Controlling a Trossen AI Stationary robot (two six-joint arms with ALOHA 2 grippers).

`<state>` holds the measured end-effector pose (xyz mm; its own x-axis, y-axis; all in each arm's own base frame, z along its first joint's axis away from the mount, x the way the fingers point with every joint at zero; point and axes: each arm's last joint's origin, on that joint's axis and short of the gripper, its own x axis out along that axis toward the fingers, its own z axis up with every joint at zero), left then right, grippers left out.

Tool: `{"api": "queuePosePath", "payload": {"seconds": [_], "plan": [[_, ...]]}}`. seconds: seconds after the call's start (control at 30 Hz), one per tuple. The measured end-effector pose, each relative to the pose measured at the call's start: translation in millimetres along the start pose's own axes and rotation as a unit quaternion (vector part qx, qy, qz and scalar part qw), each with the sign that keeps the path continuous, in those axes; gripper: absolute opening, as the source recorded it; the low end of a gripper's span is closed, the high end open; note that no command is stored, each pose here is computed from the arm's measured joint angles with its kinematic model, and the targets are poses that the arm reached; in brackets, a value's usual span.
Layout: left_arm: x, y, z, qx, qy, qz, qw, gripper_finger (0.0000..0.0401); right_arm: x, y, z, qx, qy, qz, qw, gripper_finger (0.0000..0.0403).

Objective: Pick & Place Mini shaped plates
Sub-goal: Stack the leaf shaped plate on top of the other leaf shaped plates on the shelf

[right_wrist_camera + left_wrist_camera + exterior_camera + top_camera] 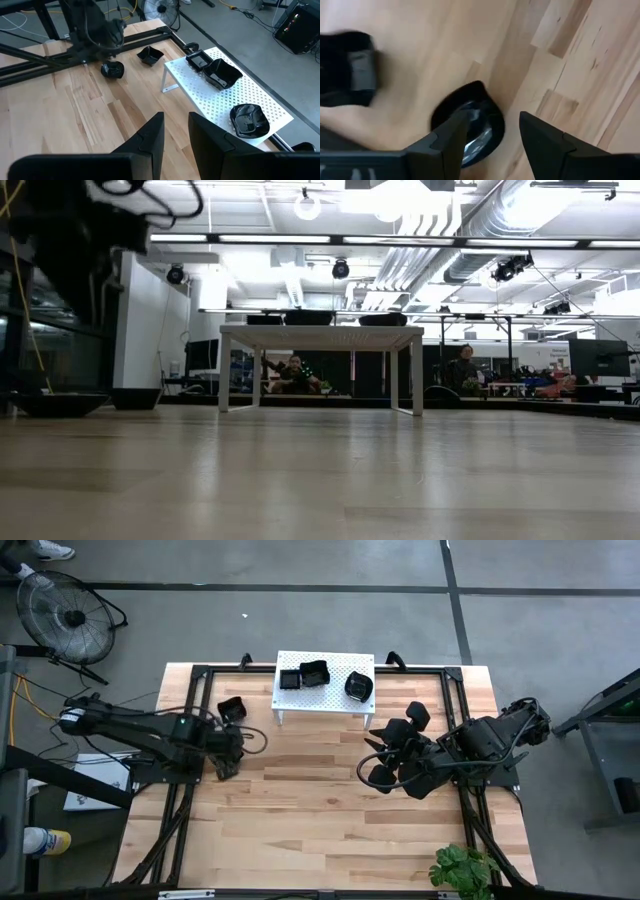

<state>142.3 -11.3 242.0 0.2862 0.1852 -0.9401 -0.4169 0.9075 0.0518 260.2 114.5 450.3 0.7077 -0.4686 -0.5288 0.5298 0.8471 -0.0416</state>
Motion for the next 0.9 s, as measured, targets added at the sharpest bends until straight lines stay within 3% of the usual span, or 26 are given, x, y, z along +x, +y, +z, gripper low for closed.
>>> {"api": "queuePosePath", "payload": {"seconds": [0.2, 0.47, 0.6, 0.9], "plan": [[23.3, 2.1, -18.2, -0.042, -0.037, -0.057, 0.997, 0.0177, 0.0, 0.0, 0.0, 0.006, 0.0, 0.0, 1.0, 0.0083], [43.3, 11.4, -45.7, -0.09, -0.053, -0.09, 0.991, 0.0177, 0.5, 0.7, -0.3, 0.013, 0.002, 0.002, 1.0, 0.0083], [46.1, 12.4, -47.6, -0.09, -0.066, -0.089, 0.99, 0.0177, 2.9, 3.3, -1.4, 0.01, 0.005, 0.0, 1.0, 0.0083], [52.2, 11.2, -46.6, -0.024, -0.055, -0.048, 0.997, 0.0177, 6.8, 7.6, -3.2, 0.011, 0.012, 0.001, 1.0, 0.0083]]}}
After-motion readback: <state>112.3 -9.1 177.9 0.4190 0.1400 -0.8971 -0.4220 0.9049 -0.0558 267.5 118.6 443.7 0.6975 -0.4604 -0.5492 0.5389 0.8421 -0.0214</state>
